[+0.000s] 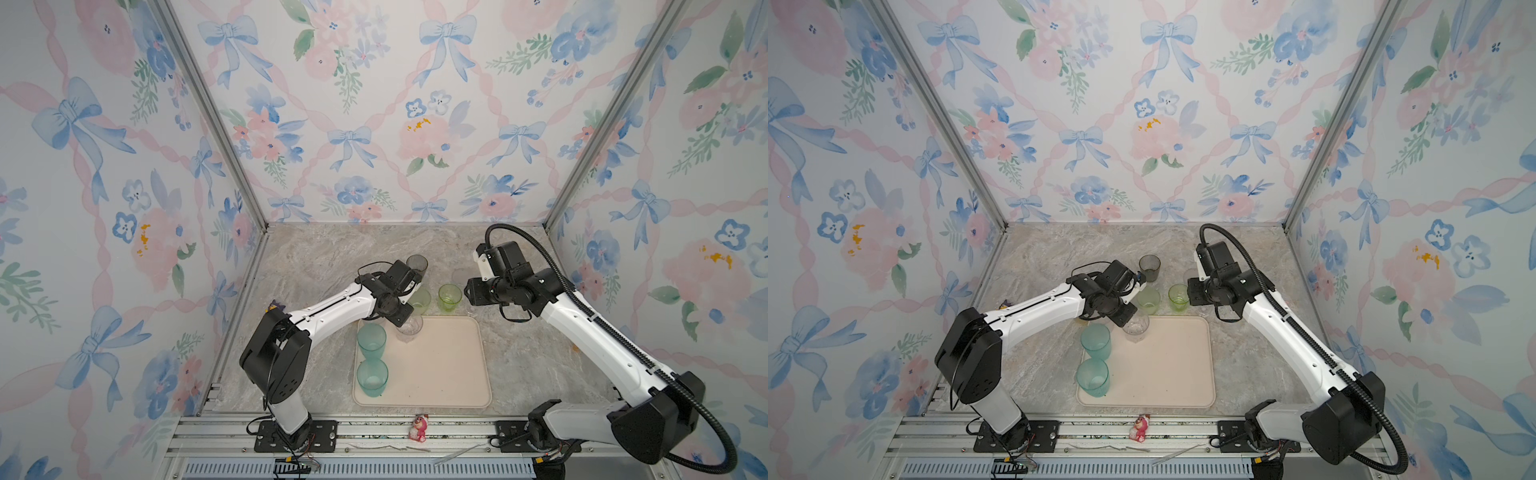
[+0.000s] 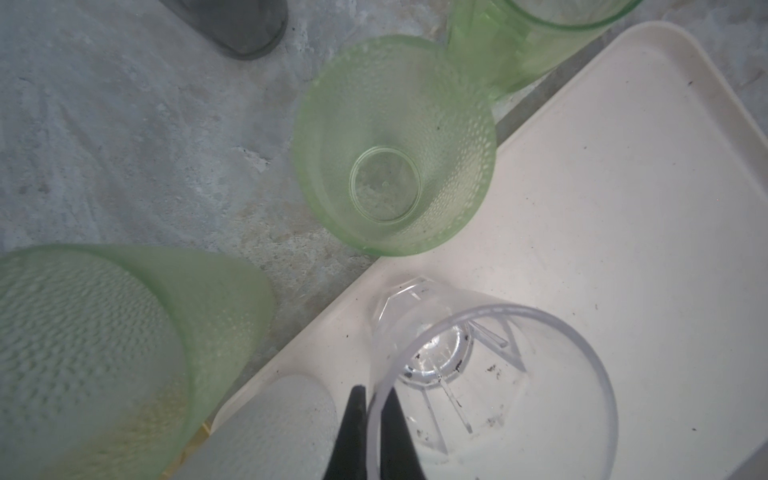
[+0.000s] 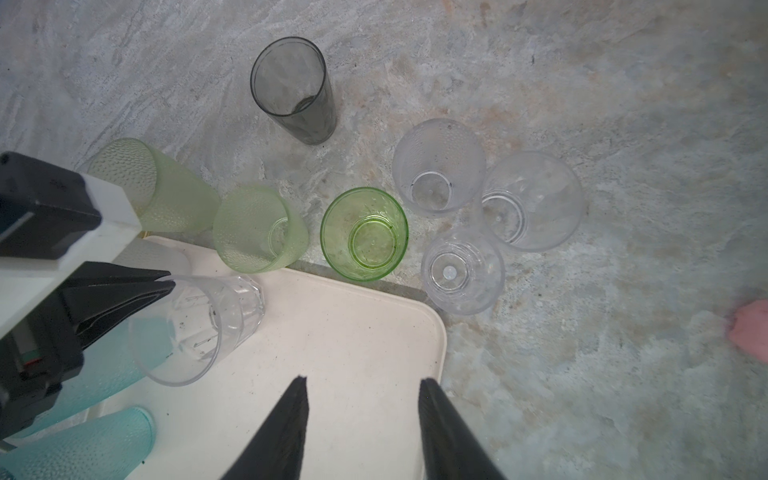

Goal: Place the glasses into the tray
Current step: 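Lower the clear faceted cup onto the tray and open the left gripper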

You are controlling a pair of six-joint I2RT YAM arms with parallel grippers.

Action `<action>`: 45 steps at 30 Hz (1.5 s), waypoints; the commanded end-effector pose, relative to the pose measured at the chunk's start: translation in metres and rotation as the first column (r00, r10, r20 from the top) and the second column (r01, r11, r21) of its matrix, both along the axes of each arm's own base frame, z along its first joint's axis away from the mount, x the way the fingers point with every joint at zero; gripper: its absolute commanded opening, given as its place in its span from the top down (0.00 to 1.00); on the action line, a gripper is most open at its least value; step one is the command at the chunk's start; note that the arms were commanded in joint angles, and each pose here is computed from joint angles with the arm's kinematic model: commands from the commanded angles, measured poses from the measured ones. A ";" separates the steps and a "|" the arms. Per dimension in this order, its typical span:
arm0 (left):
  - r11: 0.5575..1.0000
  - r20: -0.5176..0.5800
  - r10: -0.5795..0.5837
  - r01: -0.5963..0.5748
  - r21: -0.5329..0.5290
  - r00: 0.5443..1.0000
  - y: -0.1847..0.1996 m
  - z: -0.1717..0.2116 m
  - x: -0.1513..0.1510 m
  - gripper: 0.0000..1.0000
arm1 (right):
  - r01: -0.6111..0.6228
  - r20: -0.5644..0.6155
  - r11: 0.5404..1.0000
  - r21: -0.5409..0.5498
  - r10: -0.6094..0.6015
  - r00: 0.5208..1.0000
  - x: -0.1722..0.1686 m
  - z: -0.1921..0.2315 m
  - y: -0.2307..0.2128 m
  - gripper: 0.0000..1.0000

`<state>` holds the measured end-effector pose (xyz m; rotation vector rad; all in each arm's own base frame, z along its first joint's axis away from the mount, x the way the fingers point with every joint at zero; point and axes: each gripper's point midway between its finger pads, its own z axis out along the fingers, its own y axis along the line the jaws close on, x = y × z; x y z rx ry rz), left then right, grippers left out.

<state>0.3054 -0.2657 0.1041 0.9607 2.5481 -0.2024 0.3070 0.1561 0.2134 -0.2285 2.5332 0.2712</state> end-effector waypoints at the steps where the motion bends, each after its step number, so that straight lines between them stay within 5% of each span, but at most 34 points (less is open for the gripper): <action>1: 1.000 0.007 0.026 -0.026 -0.011 1.000 0.002 -0.001 0.006 1.00 | -0.011 0.005 1.000 0.018 0.010 1.000 0.002 0.002 0.007 0.53; 12: 0.999 0.012 0.039 -0.039 -0.001 0.999 0.005 -0.003 0.012 1.00 | -0.027 -0.009 1.000 0.015 0.027 1.000 0.003 -0.003 0.014 0.53; 23: 0.999 0.034 0.052 -0.052 0.012 0.998 0.008 0.000 0.015 0.88 | -0.032 -0.017 0.999 0.008 0.032 0.999 0.004 -0.005 0.016 0.53; 45: 0.998 0.149 0.056 -0.054 -0.022 0.987 0.004 0.041 0.033 0.82 | -0.058 -0.086 0.998 -0.010 0.057 0.995 -0.012 -0.025 0.022 0.53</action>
